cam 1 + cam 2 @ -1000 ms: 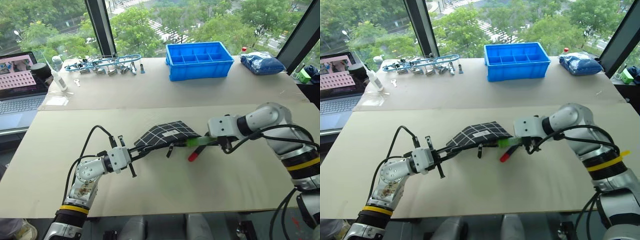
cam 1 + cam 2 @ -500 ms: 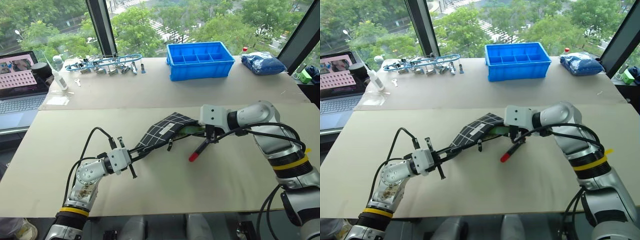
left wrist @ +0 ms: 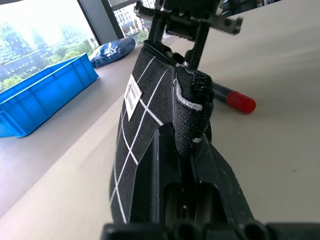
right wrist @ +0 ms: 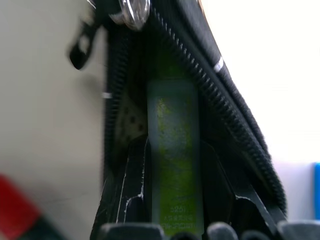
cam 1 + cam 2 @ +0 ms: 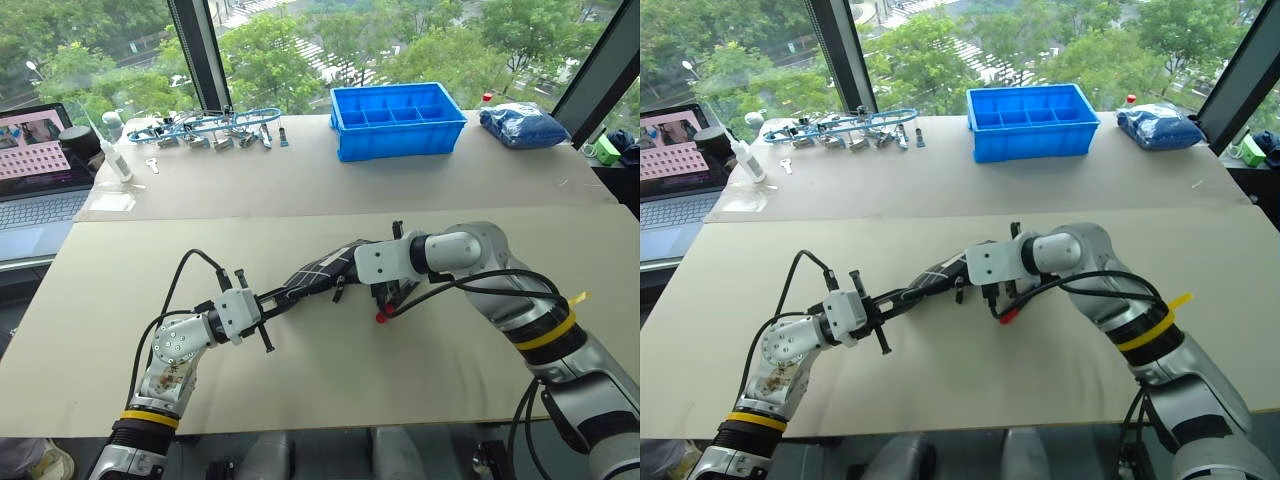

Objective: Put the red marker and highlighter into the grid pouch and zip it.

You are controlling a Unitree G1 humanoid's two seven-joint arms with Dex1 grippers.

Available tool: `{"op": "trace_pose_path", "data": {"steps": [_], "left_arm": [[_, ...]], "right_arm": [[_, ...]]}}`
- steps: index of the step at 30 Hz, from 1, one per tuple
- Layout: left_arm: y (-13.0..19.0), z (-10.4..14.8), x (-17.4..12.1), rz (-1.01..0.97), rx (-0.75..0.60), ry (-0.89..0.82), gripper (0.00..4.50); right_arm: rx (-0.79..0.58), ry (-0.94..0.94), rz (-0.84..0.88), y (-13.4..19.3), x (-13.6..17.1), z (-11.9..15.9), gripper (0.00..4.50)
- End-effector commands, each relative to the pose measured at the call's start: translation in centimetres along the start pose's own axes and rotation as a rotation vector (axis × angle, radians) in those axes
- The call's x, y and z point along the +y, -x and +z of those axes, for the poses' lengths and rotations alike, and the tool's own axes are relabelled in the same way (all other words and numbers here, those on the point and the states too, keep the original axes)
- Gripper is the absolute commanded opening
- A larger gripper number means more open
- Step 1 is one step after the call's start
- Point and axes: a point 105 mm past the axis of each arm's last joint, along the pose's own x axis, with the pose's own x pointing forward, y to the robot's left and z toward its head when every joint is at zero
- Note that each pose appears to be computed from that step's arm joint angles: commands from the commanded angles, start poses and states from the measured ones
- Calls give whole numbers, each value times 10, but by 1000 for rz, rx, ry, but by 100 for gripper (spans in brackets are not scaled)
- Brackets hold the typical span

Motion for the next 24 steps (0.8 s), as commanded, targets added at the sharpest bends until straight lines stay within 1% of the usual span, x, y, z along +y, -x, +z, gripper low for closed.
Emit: {"op": "trace_pose_path", "data": {"steps": [1,2,4,8,11,13,14,17,18,21,23,24], "left_arm": [[-2,16,6,11,-58,-33,0],[-2,16,5,12,-58,-32,0],[-2,17,5,13,-59,-31,0],[0,16,5,25,-57,-23,0],[-1,15,10,49,-62,-8,0],[0,15,14,73,-68,8,0],[0,15,15,81,-70,14,0],[1,13,16,88,-67,24,0],[2,13,16,89,-65,25,0],[4,12,18,94,-61,27,0],[5,11,19,101,-59,29,0],[6,11,19,106,-59,32,0]], "right_arm": [[-82,98,-93,5,-15,14,100],[-96,72,-61,8,-10,13,150],[-136,12,1,16,0,12,209],[-136,-166,-45,37,-18,-6,342],[-245,-330,-53,78,-36,-14,342],[-301,-397,-41,104,-41,-21,342],[-314,-409,-37,112,-41,-23,342],[-322,-532,-40,136,-43,-44,342],[-308,-552,0,141,-34,-50,342],[-231,-574,102,141,-10,-68,342],[-150,-538,177,132,10,-79,342],[-113,-519,205,122,20,-86,342]]}}
